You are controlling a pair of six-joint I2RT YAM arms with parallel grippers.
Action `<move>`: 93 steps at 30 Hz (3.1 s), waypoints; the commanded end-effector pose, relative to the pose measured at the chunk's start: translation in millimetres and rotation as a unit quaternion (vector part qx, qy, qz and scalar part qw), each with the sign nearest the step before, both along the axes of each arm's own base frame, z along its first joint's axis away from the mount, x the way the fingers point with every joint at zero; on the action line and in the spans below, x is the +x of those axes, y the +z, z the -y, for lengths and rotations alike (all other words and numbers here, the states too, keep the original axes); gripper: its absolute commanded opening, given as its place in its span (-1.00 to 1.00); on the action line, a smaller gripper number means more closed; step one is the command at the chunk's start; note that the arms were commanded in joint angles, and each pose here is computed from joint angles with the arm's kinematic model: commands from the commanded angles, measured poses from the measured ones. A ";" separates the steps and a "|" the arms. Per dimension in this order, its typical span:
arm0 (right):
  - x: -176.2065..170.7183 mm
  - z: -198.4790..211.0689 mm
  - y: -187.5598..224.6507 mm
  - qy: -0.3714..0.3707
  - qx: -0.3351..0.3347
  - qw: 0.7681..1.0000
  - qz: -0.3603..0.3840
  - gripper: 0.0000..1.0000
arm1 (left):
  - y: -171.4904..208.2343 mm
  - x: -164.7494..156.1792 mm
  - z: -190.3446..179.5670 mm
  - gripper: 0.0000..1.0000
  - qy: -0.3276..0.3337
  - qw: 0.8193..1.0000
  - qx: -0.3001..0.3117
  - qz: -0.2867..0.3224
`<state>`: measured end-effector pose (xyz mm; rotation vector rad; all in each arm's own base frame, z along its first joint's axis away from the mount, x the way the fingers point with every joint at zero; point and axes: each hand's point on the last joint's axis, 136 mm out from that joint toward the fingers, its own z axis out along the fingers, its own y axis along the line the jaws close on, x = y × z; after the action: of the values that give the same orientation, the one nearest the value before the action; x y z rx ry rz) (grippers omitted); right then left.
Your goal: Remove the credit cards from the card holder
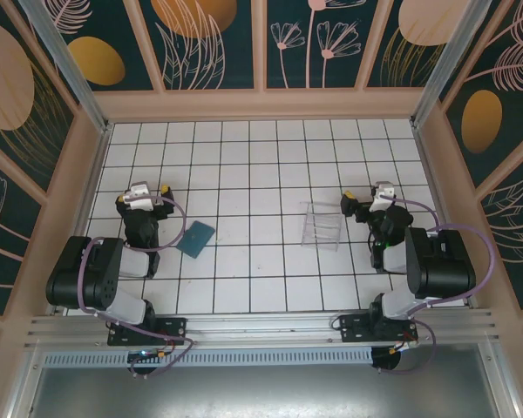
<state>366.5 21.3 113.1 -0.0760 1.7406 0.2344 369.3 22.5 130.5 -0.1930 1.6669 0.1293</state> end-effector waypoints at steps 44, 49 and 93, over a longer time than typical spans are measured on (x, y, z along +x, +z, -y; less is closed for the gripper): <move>23.0 29.5 21.0 -0.113 -0.010 0.993 -0.032 0.98 | 25.4 4.2 -6.1 0.97 0.025 1.000 -0.009 -0.003; 18.2 26.0 23.9 -0.111 -0.006 0.988 -0.107 0.98 | 43.3 11.0 2.7 0.97 0.037 0.998 -0.047 -0.023; -34.6 -65.6 -42.3 -0.044 0.043 0.899 -0.433 -0.57 | 26.5 -4.1 61.9 0.97 -0.073 0.933 -0.051 -0.348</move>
<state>321.9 79.8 62.7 0.2042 2.6359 0.2844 365.9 -41.6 159.9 -0.1128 2.3934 -0.0413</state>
